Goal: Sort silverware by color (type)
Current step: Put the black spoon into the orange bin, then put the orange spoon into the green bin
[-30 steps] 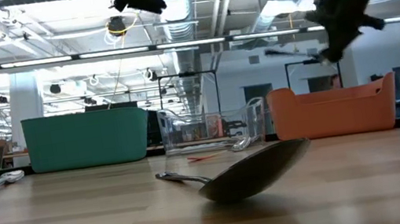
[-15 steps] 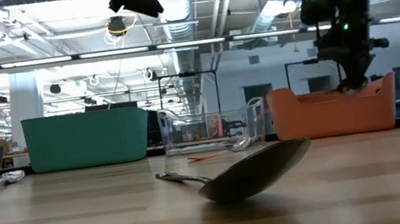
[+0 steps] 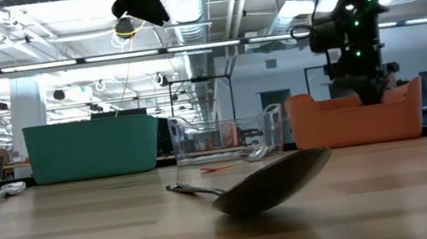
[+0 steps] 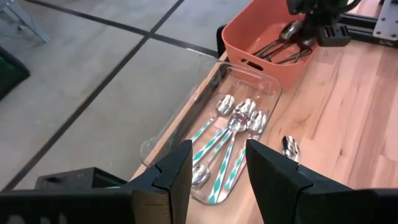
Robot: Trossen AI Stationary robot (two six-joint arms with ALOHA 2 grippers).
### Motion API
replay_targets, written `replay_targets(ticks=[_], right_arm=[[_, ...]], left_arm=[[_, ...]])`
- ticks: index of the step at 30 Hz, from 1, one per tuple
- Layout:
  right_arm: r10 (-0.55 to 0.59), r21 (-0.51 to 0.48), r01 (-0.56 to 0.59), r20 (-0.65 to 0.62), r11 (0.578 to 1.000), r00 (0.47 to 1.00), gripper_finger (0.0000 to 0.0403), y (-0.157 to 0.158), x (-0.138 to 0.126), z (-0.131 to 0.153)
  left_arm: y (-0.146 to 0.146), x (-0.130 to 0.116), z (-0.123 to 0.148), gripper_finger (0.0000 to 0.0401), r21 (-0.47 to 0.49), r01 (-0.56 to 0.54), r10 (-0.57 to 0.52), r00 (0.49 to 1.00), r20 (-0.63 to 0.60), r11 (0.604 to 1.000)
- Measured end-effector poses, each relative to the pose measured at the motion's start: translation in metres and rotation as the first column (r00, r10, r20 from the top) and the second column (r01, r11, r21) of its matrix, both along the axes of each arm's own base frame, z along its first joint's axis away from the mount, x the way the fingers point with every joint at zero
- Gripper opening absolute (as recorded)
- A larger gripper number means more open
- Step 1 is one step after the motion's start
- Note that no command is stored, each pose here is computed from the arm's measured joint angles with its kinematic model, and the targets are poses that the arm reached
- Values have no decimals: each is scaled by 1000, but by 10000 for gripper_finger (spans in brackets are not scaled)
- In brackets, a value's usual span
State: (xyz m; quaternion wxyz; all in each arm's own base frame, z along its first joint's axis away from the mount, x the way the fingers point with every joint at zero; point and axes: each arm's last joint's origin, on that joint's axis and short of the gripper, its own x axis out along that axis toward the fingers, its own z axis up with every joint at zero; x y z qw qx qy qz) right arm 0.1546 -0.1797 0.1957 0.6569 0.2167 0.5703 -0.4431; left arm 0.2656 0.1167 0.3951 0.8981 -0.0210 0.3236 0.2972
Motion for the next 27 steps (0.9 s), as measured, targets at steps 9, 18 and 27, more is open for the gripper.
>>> replay_targets(ticks=[9,18,27], right_arm=[[2,40,-1,-37,999,999,69,-3,3,-11],[9,31,-8,-29,999,1000,138,-6,6,1],[7,2,-7,-7,1000,1000,189,-14,14,39]], left_arm=[[0,0,0,137,-11,-10,10,1000,10,1000],[0,0,0,137,-18,-17,17,1000,16,1000],[2,8,-13,147,-56,-20,18,999,-36,998]])
